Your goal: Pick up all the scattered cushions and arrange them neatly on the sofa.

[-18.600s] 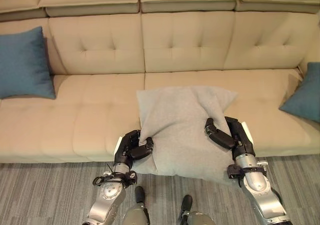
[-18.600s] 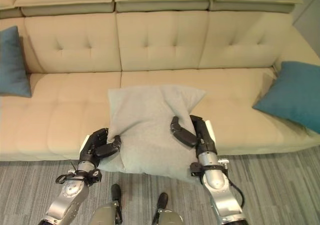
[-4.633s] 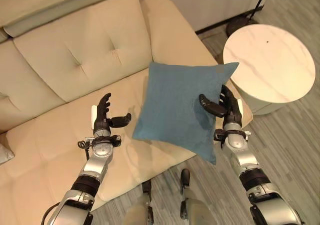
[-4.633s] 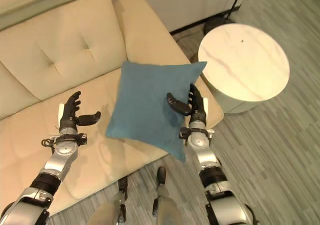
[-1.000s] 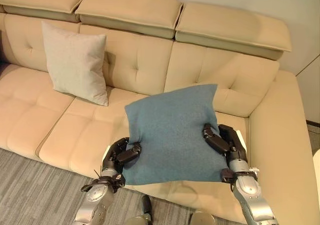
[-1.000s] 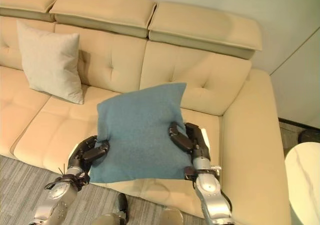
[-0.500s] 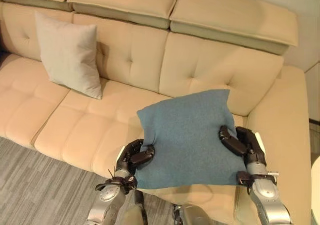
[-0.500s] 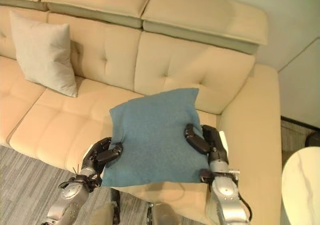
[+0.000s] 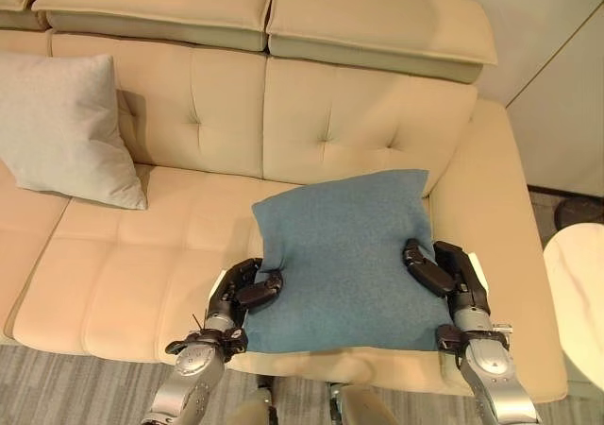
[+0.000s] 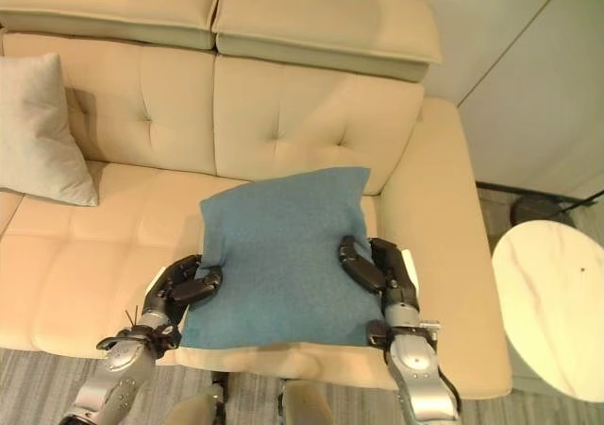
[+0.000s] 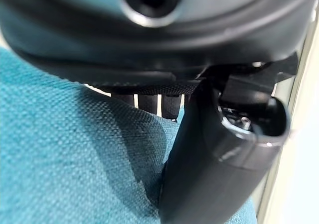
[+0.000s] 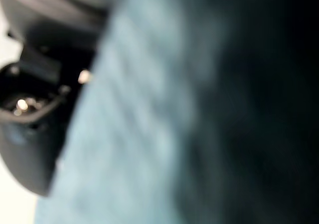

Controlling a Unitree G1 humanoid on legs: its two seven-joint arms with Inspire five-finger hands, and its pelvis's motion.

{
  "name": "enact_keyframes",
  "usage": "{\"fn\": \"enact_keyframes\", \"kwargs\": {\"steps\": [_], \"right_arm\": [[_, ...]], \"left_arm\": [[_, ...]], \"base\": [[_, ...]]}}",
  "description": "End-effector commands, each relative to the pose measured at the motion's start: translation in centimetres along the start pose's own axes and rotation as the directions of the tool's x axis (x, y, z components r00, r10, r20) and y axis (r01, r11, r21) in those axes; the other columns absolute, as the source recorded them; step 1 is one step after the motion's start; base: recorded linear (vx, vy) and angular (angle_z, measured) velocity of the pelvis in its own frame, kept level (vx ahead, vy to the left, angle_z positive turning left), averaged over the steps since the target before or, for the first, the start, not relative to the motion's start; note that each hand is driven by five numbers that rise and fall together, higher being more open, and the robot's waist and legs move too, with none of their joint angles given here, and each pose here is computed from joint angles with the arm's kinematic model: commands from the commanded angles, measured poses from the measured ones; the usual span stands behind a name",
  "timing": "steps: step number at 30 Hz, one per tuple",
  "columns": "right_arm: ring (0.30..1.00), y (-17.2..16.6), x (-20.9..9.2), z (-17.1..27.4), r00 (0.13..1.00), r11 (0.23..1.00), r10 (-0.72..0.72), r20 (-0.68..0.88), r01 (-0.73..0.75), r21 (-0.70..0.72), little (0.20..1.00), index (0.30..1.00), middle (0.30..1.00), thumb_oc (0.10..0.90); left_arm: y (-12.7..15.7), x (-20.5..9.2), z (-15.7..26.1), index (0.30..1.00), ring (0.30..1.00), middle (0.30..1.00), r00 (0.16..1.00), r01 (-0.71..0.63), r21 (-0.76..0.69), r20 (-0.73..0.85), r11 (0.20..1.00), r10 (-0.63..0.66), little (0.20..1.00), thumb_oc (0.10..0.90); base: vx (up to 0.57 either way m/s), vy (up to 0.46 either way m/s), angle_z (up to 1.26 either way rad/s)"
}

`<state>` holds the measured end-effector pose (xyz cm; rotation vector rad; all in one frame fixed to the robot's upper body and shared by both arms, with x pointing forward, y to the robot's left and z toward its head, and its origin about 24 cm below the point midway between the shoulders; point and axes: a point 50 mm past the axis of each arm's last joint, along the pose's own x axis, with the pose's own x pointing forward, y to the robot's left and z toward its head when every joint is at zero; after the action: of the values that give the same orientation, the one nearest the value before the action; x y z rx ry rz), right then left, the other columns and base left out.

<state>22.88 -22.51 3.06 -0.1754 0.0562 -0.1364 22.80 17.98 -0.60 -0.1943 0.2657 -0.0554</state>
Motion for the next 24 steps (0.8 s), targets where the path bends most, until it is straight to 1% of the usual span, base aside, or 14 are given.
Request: {"fn": "enact_keyframes", "kwargs": {"steps": [1,4,7,8,9,13,15,17,18,20,21,22,23,24], "right_arm": [[0.300,2.1,2.0,7.1,0.930,0.996,0.062,0.363,-0.084,0.043,0.300,0.300,0.300,0.400],[0.300,3.3,2.6,7.9,0.916,0.991,0.071,0.394,-0.111,0.079,0.300,0.300,0.300,0.400],[0.300,3.5,3.3,9.3,0.892,0.992,0.055,0.450,-0.099,0.076,0.300,0.300,0.300,0.400],[0.300,3.5,3.3,9.3,0.891,0.992,0.055,0.450,-0.099,0.076,0.300,0.300,0.300,0.400],[0.300,3.8,4.1,11.3,0.856,0.992,0.049,0.515,-0.100,0.071,0.300,0.300,0.300,0.400],[0.300,4.5,5.5,14.6,0.795,0.993,0.012,0.606,-0.078,0.083,0.300,0.300,0.300,0.400],[0.300,4.8,6.1,16.4,0.758,0.996,-0.016,0.652,-0.048,0.080,0.300,0.300,0.300,0.400],[0.300,4.8,6.6,18.8,0.699,0.998,-0.050,0.714,0.008,0.062,0.300,0.300,0.300,0.400],[0.300,4.8,6.7,18.9,0.696,0.998,-0.052,0.716,0.009,0.063,0.300,0.300,0.300,0.400],[0.300,4.5,7.2,22.0,0.619,0.995,-0.100,0.779,0.085,0.060,0.300,0.300,0.300,0.400],[0.300,4.5,7.3,22.9,0.591,0.991,-0.125,0.797,0.112,0.072,0.300,0.300,0.300,0.400],[0.300,4.5,7.3,23.1,0.588,0.991,-0.127,0.799,0.114,0.073,0.300,0.300,0.300,0.400],[0.300,3.9,7.8,25.0,0.531,0.976,-0.197,0.824,0.188,0.112,0.300,0.300,0.300,0.400],[0.300,3.5,8.1,26.2,0.501,0.965,-0.223,0.836,0.233,0.118,0.300,0.300,0.300,0.400]], "left_arm": [[-4.6,0.0,8.2,0.300,0.300,0.300,0.875,0.233,0.069,0.421,0.970,-0.240,0.300,0.400],[-4.0,0.3,9.5,0.300,0.300,0.300,0.857,0.171,0.118,0.473,0.978,-0.207,0.300,0.400],[-4.4,0.7,11.2,0.300,0.300,0.300,0.816,0.143,0.151,0.542,0.978,-0.202,0.300,0.400],[-4.4,0.7,11.2,0.300,0.300,0.300,0.816,0.143,0.151,0.542,0.978,-0.202,0.300,0.400],[-4.9,1.0,13.2,0.300,0.300,0.300,0.766,0.120,0.173,0.610,0.978,-0.202,0.300,0.400],[-6.4,1.7,16.9,0.300,0.300,0.300,0.667,0.065,0.189,0.722,0.980,-0.184,0.300,0.400],[-7.3,1.9,19.1,0.300,0.300,0.300,0.596,0.014,0.205,0.784,0.979,-0.173,0.300,0.400],[-8.3,2.2,21.6,0.300,0.300,0.300,0.516,-0.034,0.208,0.841,0.978,-0.161,0.300,0.400],[-8.4,2.2,21.7,0.300,0.300,0.300,0.513,-0.034,0.208,0.843,0.978,-0.161,0.300,0.400],[-9.7,2.4,24.3,0.300,0.300,0.300,0.437,-0.066,0.189,0.888,0.980,-0.142,0.300,0.400],[-10.1,2.5,25.2,0.300,0.300,0.300,0.414,-0.087,0.189,0.900,0.978,-0.137,0.300,0.400],[-10.2,2.6,25.3,0.300,0.300,0.300,0.411,-0.087,0.188,0.901,0.978,-0.137,0.300,0.400],[-11.1,2.8,27.5,0.300,0.300,0.300,0.354,-0.151,0.188,0.927,0.971,-0.124,0.300,0.400],[-11.4,3.0,28.6,0.300,0.300,0.300,0.326,-0.199,0.197,0.937,0.960,-0.124,0.300,0.400]], "base": [[-0.07,0.101,-0.51],[-0.05,0.023,-0.70],[0.01,-0.015,-0.40],[0.00,0.000,0.00],[0.00,-0.026,0.08],[0.02,-0.037,-0.03],[0.02,-0.057,-0.02],[0.00,-0.046,0.05],[-0.01,-0.039,0.11],[-0.03,-0.063,0.12],[-0.01,-0.056,0.09],[-0.01,-0.045,0.04],[-0.01,-0.040,0.00],[-0.02,-0.049,-0.01]]}}
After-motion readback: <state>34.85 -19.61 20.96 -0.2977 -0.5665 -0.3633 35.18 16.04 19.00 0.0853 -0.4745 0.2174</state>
